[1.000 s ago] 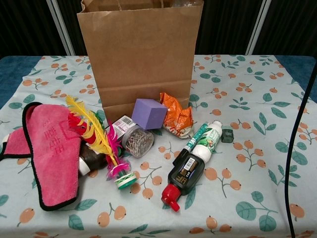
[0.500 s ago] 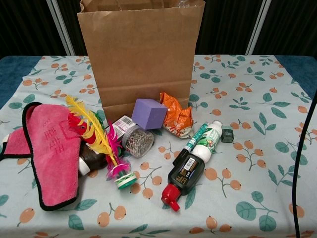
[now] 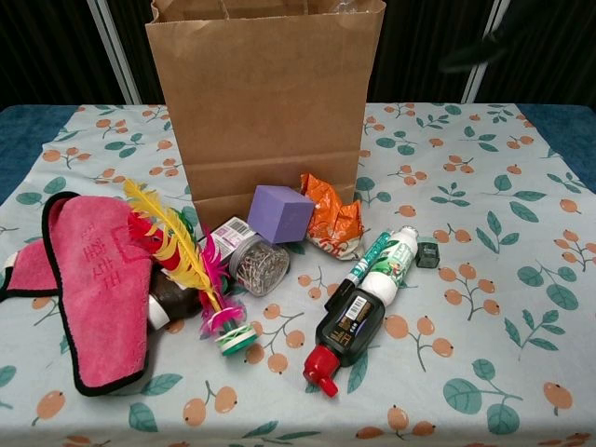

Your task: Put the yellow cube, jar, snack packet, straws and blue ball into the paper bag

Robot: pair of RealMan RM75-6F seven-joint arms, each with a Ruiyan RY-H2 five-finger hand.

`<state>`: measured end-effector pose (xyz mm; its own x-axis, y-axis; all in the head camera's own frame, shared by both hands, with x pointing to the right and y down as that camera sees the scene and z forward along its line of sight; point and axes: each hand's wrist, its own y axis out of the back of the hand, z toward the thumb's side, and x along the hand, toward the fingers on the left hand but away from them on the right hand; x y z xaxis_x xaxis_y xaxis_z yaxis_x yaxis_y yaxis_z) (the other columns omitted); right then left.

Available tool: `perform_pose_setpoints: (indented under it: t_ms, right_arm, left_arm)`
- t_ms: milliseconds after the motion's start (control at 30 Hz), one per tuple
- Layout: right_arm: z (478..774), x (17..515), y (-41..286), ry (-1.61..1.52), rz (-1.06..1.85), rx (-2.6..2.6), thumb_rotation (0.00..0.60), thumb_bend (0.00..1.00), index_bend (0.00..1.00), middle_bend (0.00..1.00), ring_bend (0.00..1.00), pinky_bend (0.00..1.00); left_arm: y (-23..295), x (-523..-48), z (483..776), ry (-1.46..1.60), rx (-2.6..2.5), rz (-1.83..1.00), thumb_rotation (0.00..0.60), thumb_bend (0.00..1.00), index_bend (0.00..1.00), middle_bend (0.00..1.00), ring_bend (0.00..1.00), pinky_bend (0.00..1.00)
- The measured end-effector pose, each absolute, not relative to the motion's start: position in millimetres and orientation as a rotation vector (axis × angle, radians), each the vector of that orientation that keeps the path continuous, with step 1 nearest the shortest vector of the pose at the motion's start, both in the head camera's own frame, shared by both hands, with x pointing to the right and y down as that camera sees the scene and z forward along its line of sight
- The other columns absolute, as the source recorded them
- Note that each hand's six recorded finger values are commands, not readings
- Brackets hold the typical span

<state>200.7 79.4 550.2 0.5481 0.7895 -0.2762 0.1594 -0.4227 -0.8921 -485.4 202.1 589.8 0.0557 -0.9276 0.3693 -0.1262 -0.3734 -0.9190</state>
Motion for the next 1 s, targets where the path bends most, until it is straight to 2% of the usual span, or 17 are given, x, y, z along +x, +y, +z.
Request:
perform_pose_setpoints:
  t_ms: [133, 333, 733, 1000]
  right_arm:
    - [563, 199, 112, -0.641, 0.895, -1.951, 0.600, 0.00, 0.31, 0.30, 0.23, 0.33]
    - [579, 170, 133, -0.536, 0.846, -2.023, 0.600, 0.00, 0.33, 0.30, 0.23, 0.34]
    - [616, 127, 144, -0.303, 0.822, -1.892, 0.600, 0.00, 0.33, 0.30, 0.23, 0.34]
    - [623, 106, 152, -0.137, 0.730, -1.648, 0.600, 0.00, 0.33, 0.30, 0.23, 0.34]
  left_arm:
    - [203, -484, 589, 1.075, -1.606, -1.392, 0.600, 0.10, 0.08, 0.14, 0.06, 0.20]
    - [204, -485, 587, 1.089, -1.590, -1.390, 0.600, 0.10, 0.08, 0.14, 0.06, 0.20]
    - [206, -492, 585, 1.100, -1.576, -1.399, 0.600, 0.10, 0.08, 0.14, 0.06, 0.20]
    - [208, -496, 588, 1.106, -1.571, -1.401, 0.600, 0.10, 0.08, 0.14, 0.06, 0.20]
